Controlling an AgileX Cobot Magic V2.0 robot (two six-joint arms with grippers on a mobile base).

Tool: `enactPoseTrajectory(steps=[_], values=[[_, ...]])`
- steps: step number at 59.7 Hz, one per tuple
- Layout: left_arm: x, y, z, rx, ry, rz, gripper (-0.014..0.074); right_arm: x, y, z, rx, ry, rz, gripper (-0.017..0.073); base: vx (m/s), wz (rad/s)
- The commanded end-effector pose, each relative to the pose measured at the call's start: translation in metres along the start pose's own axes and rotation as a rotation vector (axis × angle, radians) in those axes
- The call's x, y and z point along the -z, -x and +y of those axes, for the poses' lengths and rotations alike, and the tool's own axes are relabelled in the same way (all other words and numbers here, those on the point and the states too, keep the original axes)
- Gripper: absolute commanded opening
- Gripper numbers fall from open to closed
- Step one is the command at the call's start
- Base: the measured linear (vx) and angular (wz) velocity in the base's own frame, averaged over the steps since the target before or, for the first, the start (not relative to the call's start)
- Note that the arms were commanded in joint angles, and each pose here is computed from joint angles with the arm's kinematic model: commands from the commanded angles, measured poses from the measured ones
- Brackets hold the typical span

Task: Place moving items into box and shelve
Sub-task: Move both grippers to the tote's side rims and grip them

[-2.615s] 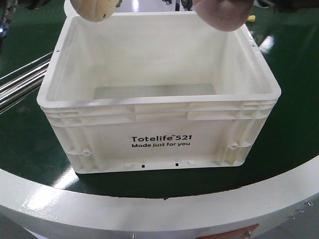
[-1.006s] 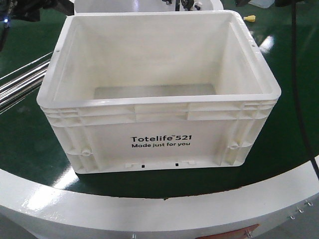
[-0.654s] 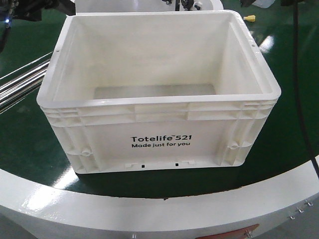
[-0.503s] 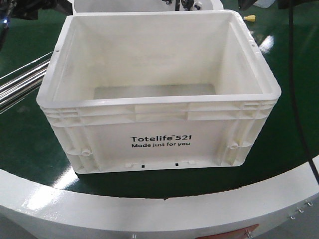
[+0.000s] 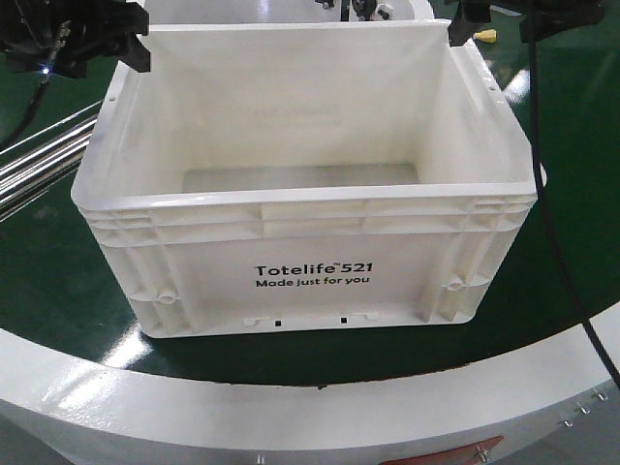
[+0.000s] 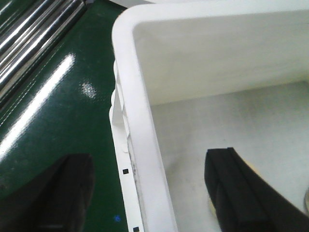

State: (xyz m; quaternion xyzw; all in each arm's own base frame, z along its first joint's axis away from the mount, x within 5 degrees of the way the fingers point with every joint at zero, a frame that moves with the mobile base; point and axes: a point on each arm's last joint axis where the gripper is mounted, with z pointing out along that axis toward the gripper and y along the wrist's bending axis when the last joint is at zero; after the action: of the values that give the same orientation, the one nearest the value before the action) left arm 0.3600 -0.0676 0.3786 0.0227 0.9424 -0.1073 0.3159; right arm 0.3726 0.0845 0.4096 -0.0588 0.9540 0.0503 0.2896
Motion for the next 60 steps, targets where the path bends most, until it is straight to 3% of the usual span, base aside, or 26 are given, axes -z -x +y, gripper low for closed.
enactPoseTrajectory(steps=[1,14,47,60], values=[[0.024,0.013,-0.007,0.005,-0.032,-0.142,0.0575,0.023,0.002,-0.004,0.017,-0.034,-0.047,0.0547,0.00,0.00],[0.021,0.014,-0.007,0.006,-0.032,-0.152,0.0575,0.009,0.003,-0.007,0.022,-0.077,-0.022,0.0547,0.00,0.00],[-0.010,0.004,-0.003,0.022,-0.015,0.019,0.0519,-0.020,0.003,-0.008,0.020,-0.082,0.042,0.0546,0.00,0.00],[-0.019,0.001,-0.003,0.036,-0.028,0.068,0.0519,-0.041,-0.012,-0.009,0.022,-0.089,0.134,0.0546,0.00,0.00]])
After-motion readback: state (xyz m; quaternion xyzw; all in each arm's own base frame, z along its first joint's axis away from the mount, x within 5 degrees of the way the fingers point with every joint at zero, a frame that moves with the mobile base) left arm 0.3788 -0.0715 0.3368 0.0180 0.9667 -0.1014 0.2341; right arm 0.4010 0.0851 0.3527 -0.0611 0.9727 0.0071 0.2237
